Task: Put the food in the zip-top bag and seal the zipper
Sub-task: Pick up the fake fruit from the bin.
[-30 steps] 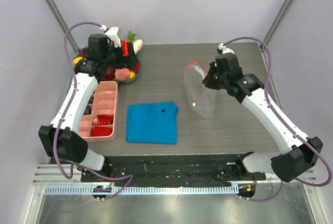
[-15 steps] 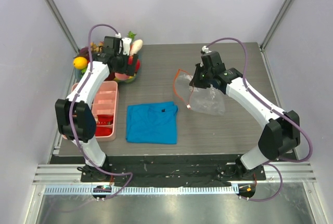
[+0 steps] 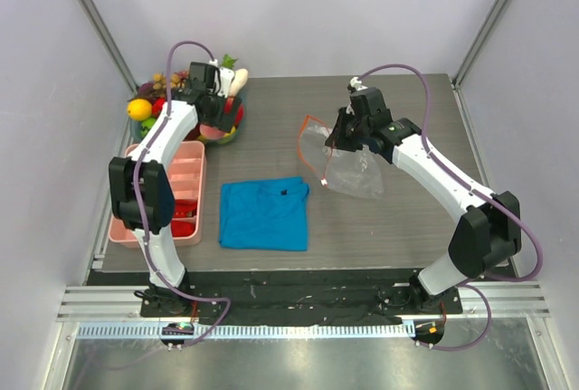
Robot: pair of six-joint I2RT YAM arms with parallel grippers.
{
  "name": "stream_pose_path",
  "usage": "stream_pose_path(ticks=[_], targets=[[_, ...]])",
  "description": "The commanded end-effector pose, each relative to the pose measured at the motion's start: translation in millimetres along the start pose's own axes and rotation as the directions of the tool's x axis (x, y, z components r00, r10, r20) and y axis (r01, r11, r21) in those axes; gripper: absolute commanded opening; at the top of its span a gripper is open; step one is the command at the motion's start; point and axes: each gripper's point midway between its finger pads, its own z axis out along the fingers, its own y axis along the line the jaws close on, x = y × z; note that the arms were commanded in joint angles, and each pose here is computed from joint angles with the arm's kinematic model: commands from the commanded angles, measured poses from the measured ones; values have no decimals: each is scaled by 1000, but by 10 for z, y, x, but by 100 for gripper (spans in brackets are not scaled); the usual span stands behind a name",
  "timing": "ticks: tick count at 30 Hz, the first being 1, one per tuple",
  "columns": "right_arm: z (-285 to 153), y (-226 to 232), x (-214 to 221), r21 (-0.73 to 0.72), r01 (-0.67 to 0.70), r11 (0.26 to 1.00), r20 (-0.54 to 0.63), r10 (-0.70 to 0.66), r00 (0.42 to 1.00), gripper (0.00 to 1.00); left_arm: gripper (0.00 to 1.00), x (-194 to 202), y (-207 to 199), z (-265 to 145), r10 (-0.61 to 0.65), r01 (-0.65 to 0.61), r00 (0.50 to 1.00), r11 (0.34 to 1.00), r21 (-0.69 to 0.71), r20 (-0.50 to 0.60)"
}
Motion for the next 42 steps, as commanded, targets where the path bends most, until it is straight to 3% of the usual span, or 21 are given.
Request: stream_pose_path(ticks=[1,16,21,25,26,28,34,36,42], targets=[[-39,179,-226,-53,4,999,65,0,998,1,100,-237,88,7,46,-44,997,998,-32,58],[-4,174,-204,-50,5,999,55,-2,998,1,97,-80,48,338,83,-83,997,996,-26,-6],[1,169,-185,-53,3,999,48,0,999,1,87,-160,76,300,74,-74,997,997,-38,12],[-23,206,-196,-69,6,998,47,-2,999,1,73,-288,92,90,58,-56,997,998,-36,54],[-40,232,-215,-78,5,997,50,-1,999,1,62,-313,92,-4,55,-53,997,998,-32,61],[-72,318,-208,-120,6,993,37,-1,999,1,52,-388,97,-149,38,-36,996,999,-27,83],[-257,770,-244,-332,-89,939,-12,91,996,1,48,-579,9,-801,-39,31,985,998,48,166],[-310,910,-245,-397,-123,910,-43,116,992,1,48,-779,-190,-1211,-103,57,959,983,175,265],[-530,1317,-302,-585,-218,781,-122,181,976,1,53,-1137,-554,-2062,-248,63,875,911,409,417]])
